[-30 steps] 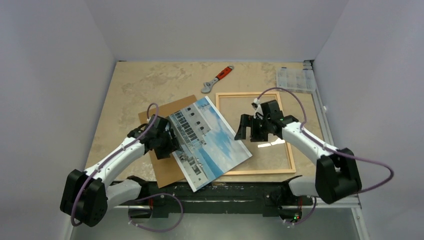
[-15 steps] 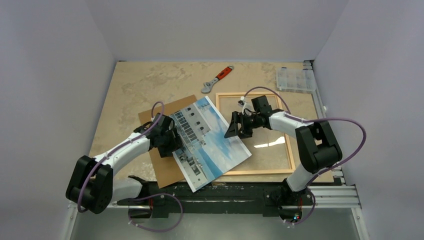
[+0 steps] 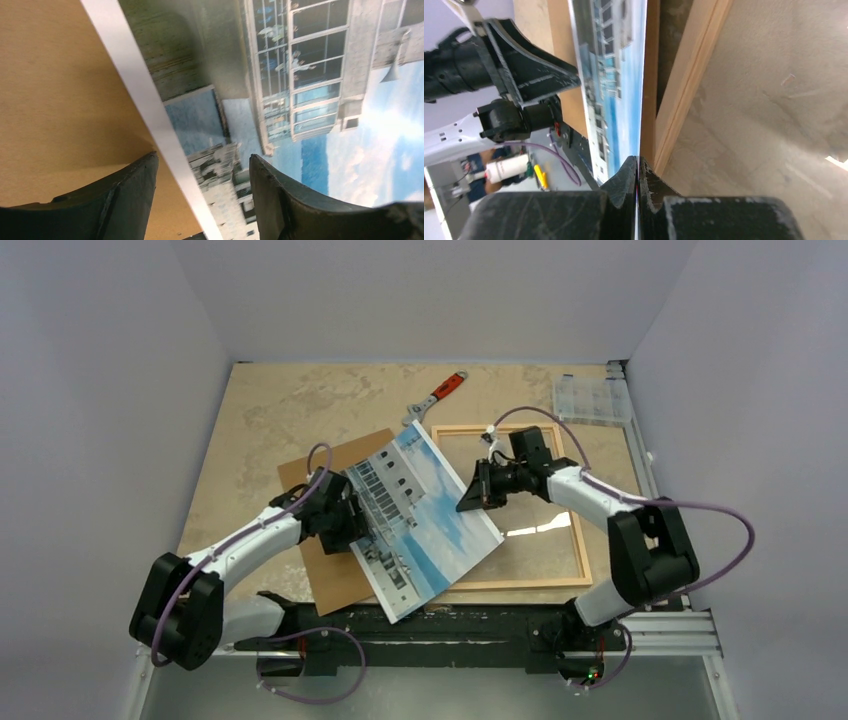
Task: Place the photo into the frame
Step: Pick up the photo at the center of the board, then adjust the photo frame at the center of the board.
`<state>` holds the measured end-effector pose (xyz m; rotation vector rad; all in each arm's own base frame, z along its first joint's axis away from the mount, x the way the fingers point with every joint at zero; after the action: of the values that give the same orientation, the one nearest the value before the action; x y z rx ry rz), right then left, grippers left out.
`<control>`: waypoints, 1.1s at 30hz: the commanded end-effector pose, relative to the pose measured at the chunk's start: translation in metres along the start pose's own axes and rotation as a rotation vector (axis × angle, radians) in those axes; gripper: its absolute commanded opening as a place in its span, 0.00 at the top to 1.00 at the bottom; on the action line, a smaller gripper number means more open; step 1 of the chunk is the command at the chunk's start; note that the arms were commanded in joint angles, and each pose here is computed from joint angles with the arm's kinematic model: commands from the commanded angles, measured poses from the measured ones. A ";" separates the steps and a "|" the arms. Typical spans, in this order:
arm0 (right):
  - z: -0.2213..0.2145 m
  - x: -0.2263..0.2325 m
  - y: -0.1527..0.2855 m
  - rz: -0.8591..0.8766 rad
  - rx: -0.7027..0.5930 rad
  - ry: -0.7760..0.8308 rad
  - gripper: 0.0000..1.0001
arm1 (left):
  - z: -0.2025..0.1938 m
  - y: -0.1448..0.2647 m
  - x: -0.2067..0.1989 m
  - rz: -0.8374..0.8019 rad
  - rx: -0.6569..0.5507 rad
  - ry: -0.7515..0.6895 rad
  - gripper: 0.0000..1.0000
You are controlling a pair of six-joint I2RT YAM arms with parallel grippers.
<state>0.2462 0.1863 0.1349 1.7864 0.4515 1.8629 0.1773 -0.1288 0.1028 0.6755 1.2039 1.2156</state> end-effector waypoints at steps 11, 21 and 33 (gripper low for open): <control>-0.014 0.099 0.185 -0.355 -0.833 0.135 1.00 | -0.003 0.037 -0.111 -0.140 -0.077 -0.172 0.31; -0.024 0.099 0.228 -0.539 -0.976 0.199 1.00 | -0.002 0.029 -0.184 0.028 -0.108 -0.317 0.26; -0.024 0.066 0.193 -0.537 -0.871 0.186 1.00 | -0.015 -0.032 -0.227 0.005 -0.095 -0.379 0.46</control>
<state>0.1950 0.0686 0.3032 0.8150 0.1152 1.4715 0.1866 -0.3413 0.1481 0.8644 0.8242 1.0866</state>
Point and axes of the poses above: each gripper's point midway between its finger pads, its own y axis back along the fingers, its own x axis along the line the jaws close on, z = x × y, the point moved 7 cm from there along y, back along the fingers, and after that the axes turned 13 degrees about -y, right-handed, at the moved point
